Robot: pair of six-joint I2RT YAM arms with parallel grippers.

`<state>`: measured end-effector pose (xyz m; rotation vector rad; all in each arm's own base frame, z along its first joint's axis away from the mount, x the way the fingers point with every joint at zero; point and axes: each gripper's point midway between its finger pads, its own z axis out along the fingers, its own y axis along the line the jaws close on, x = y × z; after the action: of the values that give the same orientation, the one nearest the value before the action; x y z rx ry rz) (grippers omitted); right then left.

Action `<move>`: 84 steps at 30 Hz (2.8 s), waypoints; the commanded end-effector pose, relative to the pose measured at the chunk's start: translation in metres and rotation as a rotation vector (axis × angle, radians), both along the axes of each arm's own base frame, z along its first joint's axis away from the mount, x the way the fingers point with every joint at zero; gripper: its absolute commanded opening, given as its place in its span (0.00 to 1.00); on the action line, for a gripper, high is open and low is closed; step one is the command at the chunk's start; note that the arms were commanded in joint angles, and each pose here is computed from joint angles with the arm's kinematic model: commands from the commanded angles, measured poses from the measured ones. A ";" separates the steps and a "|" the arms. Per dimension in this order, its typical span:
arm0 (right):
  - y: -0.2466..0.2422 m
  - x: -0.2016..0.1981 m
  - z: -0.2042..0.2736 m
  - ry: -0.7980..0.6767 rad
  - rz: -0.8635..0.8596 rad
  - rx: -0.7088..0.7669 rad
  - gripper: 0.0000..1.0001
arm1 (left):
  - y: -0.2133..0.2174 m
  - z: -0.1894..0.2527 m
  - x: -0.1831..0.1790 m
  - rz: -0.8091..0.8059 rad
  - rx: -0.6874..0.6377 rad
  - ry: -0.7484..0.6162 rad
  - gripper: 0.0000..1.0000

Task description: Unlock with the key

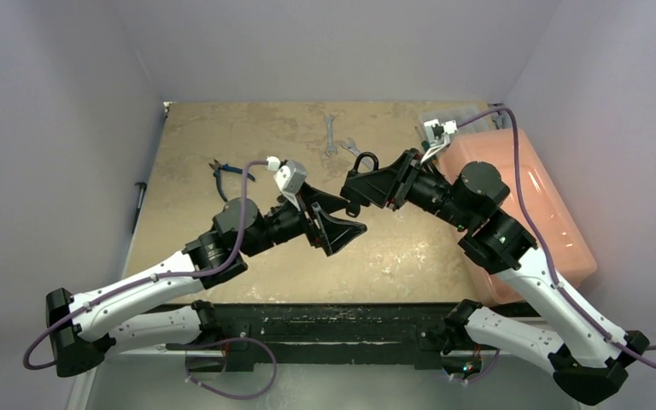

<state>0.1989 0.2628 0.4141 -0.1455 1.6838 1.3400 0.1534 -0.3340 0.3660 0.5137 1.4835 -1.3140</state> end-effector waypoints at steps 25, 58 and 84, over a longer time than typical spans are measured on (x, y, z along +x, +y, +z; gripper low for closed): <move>0.003 -0.016 0.066 -0.166 0.064 0.139 0.00 | 0.002 0.019 0.002 0.011 -0.042 0.006 0.60; 0.015 -0.018 0.038 -0.143 0.132 0.055 0.00 | 0.015 0.039 0.021 0.141 -0.029 -0.003 0.00; 0.010 0.010 0.014 -0.038 -0.014 -0.061 0.00 | 0.034 0.016 0.052 0.340 0.081 0.021 0.00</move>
<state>0.2131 0.2837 0.3902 -0.1977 1.7937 1.2832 0.1819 -0.3188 0.3416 0.4117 1.6719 -1.0856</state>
